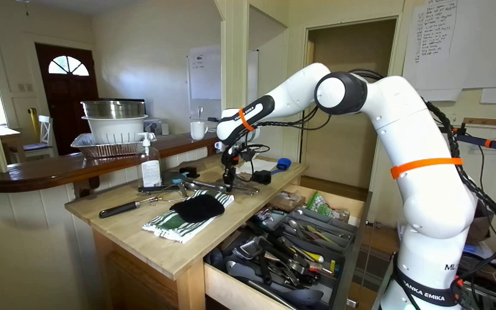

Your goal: Move a spoon to the left

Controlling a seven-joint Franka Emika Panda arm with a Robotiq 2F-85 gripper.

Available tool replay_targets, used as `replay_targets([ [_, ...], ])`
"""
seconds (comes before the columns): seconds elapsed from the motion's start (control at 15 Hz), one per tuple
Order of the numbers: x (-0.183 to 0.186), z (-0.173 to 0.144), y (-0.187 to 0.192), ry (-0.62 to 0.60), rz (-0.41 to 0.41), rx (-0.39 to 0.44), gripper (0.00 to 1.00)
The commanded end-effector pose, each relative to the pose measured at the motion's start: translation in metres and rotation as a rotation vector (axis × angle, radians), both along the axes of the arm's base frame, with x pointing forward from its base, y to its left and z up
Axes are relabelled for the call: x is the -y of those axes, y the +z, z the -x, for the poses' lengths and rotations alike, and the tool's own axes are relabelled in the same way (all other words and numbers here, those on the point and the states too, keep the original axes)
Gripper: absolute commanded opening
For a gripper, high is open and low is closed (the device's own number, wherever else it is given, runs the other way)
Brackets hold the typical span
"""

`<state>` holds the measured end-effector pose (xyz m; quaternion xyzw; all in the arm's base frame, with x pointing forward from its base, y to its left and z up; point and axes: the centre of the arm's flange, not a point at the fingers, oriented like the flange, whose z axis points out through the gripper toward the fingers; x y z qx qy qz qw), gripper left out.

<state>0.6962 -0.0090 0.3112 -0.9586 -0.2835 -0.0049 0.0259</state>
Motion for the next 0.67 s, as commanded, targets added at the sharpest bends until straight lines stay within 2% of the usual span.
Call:
replay_targets([
  [0.0, 0.000, -0.013, -0.007, 0.054, -0.065, -0.071, 0.02],
  [0.13, -0.001, -0.013, -0.009, 0.058, -0.059, -0.075, 0.02],
  [0.2, 0.001, -0.014, -0.009, 0.054, -0.059, -0.080, 0.33],
  [0.27, 0.002, -0.013, -0.007, 0.052, -0.064, -0.086, 0.34],
  [0.4, 0.004, -0.007, 0.000, 0.020, -0.052, -0.066, 0.47],
  [0.6, 0.003, 0.019, 0.020, -0.037, -0.090, -0.088, 0.69],
])
